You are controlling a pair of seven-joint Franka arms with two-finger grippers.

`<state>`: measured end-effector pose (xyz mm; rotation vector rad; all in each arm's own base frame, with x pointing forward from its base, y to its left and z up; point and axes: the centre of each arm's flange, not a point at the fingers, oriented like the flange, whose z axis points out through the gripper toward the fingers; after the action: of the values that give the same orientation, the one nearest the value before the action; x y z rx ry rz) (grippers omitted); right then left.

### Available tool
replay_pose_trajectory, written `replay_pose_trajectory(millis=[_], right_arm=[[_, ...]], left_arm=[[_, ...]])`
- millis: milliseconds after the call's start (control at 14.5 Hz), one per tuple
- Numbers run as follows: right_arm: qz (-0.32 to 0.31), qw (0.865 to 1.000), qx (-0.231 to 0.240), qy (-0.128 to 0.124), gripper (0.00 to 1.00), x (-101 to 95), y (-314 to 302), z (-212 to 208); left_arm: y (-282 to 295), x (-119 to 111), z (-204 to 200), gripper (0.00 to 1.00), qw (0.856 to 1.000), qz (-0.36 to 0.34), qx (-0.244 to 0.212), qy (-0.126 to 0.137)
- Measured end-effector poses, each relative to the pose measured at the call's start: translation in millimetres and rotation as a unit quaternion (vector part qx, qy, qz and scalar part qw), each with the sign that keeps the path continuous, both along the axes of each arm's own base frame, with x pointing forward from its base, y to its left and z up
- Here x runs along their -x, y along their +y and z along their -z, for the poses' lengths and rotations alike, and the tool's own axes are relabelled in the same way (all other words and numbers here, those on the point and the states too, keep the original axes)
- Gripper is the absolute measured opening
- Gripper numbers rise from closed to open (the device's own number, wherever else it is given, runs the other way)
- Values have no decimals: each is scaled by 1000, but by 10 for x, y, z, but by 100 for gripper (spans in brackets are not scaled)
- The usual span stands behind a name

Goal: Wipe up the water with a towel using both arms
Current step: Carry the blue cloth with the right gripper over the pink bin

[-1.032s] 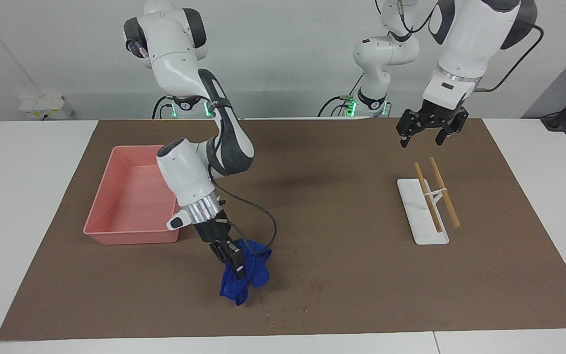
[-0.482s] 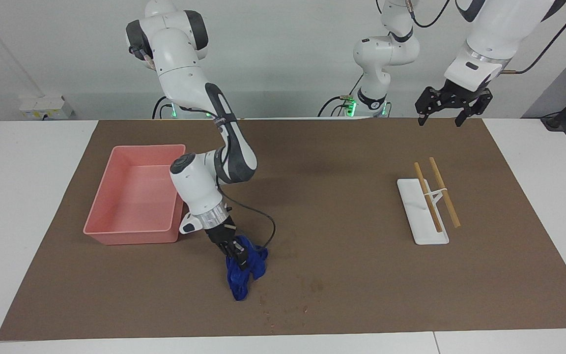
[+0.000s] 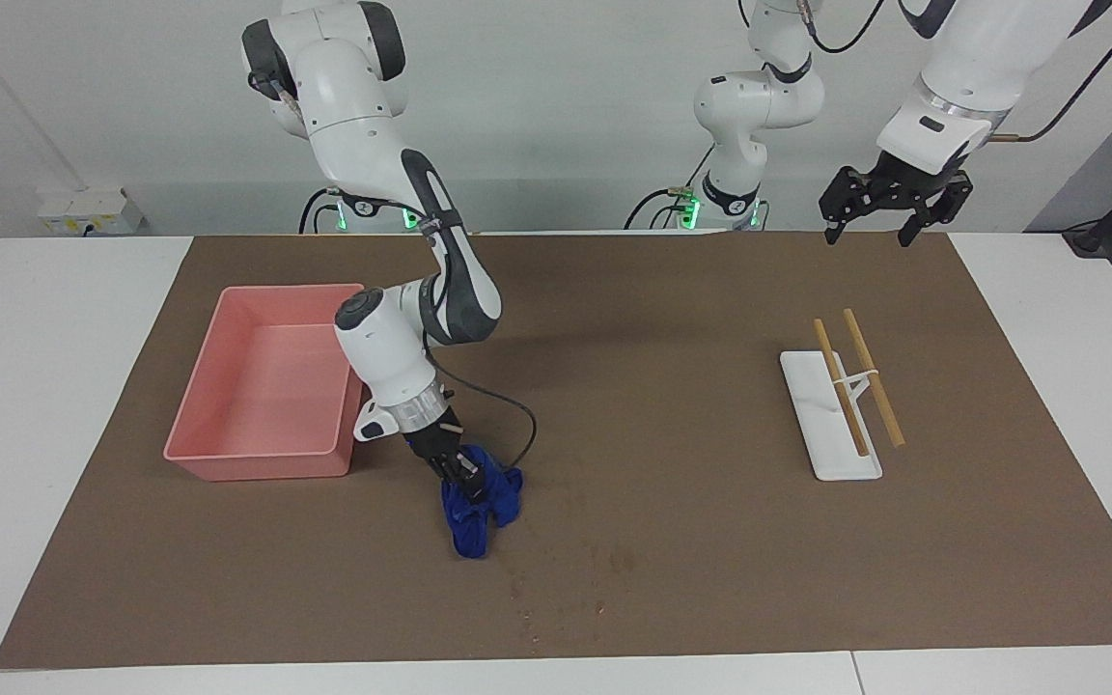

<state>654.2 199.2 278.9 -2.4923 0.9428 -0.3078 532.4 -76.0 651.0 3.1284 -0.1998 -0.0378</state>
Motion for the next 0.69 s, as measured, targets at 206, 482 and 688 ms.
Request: replay_pose_trajectory(millis=[206, 482, 688], right_arm=[[-3, 997, -16, 71, 14, 178, -38, -44], [-9, 992, -17, 125, 14, 567, -132, -64], [-17, 987, -13, 159, 14, 948, -214, -77]], left_arm=[[14, 29, 30, 100, 1000, -1, -2, 10], [52, 60, 42, 100, 1000, -5, -3, 14], [51, 70, 46, 100, 1000, -4, -3, 15]])
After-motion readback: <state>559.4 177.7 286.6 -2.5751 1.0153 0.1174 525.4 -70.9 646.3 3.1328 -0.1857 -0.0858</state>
